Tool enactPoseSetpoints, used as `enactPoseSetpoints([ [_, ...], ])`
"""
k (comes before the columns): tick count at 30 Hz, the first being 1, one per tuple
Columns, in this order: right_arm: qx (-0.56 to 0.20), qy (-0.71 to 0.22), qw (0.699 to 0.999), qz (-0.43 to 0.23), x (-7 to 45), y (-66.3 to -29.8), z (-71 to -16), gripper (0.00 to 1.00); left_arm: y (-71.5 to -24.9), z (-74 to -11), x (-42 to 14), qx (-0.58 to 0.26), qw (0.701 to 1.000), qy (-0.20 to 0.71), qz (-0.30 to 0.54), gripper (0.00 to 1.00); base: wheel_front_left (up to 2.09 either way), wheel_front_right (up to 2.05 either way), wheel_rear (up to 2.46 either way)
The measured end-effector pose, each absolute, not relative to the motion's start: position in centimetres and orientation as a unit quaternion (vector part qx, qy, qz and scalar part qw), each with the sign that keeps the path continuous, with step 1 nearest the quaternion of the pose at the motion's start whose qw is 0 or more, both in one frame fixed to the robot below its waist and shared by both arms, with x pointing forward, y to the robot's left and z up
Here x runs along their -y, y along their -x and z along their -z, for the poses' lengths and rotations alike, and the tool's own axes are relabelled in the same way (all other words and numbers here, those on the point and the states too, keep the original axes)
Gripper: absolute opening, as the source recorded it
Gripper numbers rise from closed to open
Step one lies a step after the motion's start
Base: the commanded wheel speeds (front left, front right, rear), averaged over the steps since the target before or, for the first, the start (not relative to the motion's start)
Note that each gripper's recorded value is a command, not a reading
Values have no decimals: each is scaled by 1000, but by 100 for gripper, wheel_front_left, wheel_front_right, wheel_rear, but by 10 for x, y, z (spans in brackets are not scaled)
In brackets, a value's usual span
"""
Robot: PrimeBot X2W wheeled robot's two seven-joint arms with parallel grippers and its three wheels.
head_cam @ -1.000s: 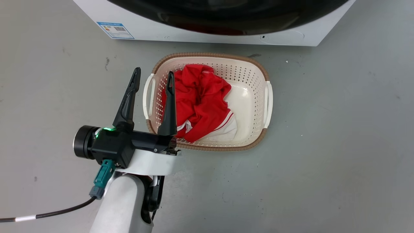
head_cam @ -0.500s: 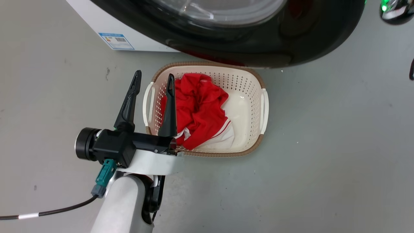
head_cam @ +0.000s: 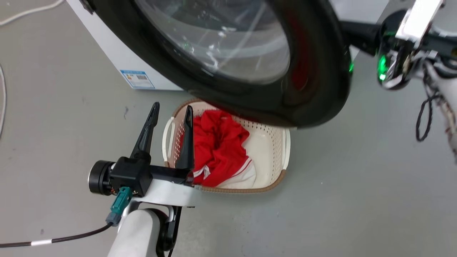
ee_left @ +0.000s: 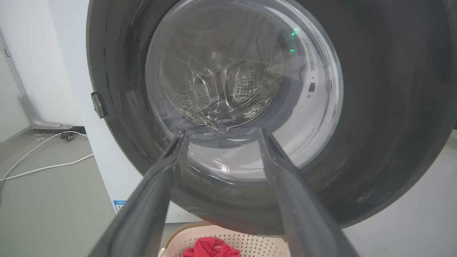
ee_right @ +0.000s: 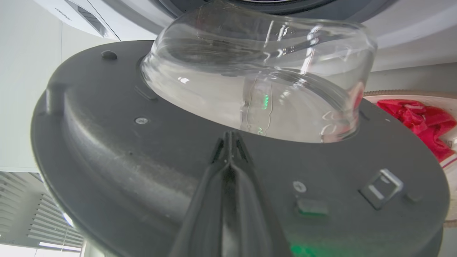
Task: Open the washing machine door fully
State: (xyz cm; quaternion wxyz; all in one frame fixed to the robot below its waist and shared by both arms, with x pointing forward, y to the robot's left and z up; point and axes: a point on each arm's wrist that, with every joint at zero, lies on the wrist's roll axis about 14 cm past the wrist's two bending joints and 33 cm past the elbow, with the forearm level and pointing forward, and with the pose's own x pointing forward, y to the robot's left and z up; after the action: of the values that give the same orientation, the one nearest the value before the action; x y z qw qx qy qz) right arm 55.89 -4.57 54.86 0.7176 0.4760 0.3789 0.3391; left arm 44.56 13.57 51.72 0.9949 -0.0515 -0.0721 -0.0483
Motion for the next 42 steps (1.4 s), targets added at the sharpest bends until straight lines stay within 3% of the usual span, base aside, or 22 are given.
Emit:
enactPoseSetpoints([
  [12,-392,-474,684,-392,9,-484,-561,0,-409,-536,-140,86,994,51,49,100,0,0,0],
  [28,-388,-484,653,-434,-19,-436,-568,0,-397,-542,-139,94,993,53,50,100,0,0,0],
  [35,-315,-525,684,-396,-4,-452,-580,0,-397,-543,-138,94,993,54,52,100,0,0,0],
  [42,-177,-578,746,-279,63,-483,-585,0,-394,-541,-139,92,993,55,49,100,0,0,0],
])
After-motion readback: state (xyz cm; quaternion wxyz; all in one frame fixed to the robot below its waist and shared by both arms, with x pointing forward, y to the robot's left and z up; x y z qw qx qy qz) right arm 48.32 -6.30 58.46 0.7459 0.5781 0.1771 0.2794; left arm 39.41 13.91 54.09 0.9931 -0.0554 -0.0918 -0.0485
